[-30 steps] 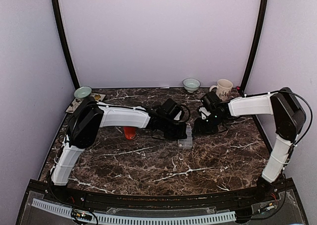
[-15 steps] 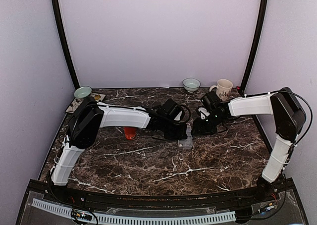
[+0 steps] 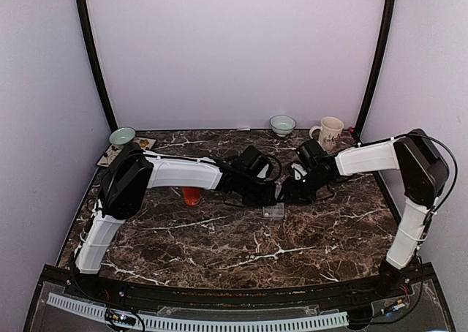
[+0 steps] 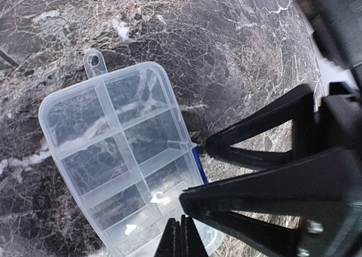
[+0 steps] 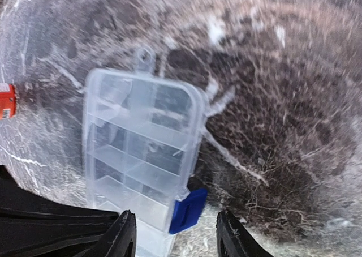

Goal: Sort the pills into containers
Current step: Close the pill container at the center of the board.

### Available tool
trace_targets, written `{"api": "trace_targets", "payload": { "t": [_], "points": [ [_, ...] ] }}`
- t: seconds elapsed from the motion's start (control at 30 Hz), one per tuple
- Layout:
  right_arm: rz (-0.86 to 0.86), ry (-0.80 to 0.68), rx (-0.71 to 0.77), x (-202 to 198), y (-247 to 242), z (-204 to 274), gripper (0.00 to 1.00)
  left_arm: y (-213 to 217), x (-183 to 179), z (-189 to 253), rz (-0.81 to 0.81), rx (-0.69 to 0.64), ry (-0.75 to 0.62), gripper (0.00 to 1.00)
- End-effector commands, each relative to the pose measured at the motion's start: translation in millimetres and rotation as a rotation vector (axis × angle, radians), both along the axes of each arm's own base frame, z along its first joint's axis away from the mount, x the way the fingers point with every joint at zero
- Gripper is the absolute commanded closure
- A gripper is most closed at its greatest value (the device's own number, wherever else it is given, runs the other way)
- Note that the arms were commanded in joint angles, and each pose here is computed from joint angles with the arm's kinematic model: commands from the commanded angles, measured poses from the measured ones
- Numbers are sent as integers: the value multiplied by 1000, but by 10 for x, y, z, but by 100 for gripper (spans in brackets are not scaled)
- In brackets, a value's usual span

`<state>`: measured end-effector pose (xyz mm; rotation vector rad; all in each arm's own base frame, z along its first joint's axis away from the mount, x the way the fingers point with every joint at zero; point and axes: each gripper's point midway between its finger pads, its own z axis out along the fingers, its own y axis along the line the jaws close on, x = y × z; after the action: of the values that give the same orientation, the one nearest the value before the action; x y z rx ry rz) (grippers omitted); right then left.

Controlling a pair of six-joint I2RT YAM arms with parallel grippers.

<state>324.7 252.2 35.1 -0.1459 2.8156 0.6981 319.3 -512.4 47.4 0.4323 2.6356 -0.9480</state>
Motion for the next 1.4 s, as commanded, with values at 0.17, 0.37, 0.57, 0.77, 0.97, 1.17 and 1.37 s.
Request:
{"api": "trace_targets", "payload": {
  "t": [0.17, 0.37, 0.57, 0.77, 0.97, 1.17, 1.37],
  "points": [
    [-52, 49, 48, -19, 40, -128, 57, 28, -70, -59, -23, 30, 15, 100],
    [-69, 74, 67, -1, 81, -157, 60, 21, -73, -42, -29, 21, 9, 100],
    [-80, 128, 60, -109, 51, -325, 63, 32, -52, 18, -31, 20, -16, 100],
    [-91, 167, 35, -186, -1, -482, 65, 46, -26, 105, -29, 19, -44, 100],
    [-91, 199, 7, -235, -36, -629, 66, 81, 38, 286, -18, 21, -95, 100],
    [-89, 207, -2, -250, -48, -675, 66, 348, 126, 400, 60, 76, -150, 99],
    [-85, 206, -12, -248, -63, -686, 66, 600, 163, 406, 135, 107, -169, 92]
  ]
}}
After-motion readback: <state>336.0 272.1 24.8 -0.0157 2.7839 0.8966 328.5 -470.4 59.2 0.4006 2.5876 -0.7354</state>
